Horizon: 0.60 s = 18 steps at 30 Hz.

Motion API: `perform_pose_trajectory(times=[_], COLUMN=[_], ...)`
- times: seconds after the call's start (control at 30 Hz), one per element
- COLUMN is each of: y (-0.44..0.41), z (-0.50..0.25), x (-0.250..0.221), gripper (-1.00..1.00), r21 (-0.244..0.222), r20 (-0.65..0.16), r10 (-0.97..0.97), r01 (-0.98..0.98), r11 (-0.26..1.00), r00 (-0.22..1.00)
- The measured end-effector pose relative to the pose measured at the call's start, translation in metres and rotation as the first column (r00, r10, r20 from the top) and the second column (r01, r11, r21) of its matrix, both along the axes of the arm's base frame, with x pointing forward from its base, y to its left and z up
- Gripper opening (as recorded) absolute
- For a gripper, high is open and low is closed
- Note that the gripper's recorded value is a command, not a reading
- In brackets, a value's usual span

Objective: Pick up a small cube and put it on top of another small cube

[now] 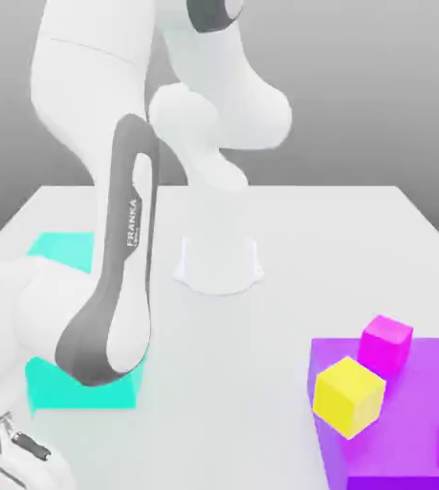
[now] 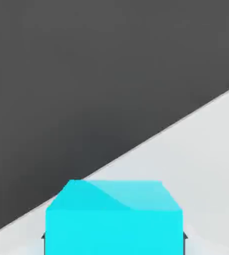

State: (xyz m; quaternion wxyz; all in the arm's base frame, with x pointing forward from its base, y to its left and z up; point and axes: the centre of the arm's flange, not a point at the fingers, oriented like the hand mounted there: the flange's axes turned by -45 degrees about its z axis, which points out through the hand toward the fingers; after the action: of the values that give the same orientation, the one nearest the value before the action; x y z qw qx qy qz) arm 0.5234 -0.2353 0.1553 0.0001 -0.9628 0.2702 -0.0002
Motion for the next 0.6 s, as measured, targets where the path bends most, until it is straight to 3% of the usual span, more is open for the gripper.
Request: perform_pose_trajectory(times=[0.1,0.33,0.43,0.53,0.6], y=[0.023,0.198,0.281,0.389,0.416], z=[0.041,0.115,0.145,0.178,0.164], x=[0.005,0.013,-0.006,-0.053,-0.068], gripper=[-1.00,-1.00,-1.00,-1.00,-1.00], r21=[0.009,0.041,0.036,0.014,0.006], r20=[0.003,0.017,0.017,0.007,0.003], r10=[0.042,0.378,0.534,0.728,0.772], r01=[-0.042,-0.378,-0.535,-0.728,-0.772], r11=[0.999,0.925,0.844,0.685,0.636], r00=[0.999,0.926,0.845,0.685,0.636])
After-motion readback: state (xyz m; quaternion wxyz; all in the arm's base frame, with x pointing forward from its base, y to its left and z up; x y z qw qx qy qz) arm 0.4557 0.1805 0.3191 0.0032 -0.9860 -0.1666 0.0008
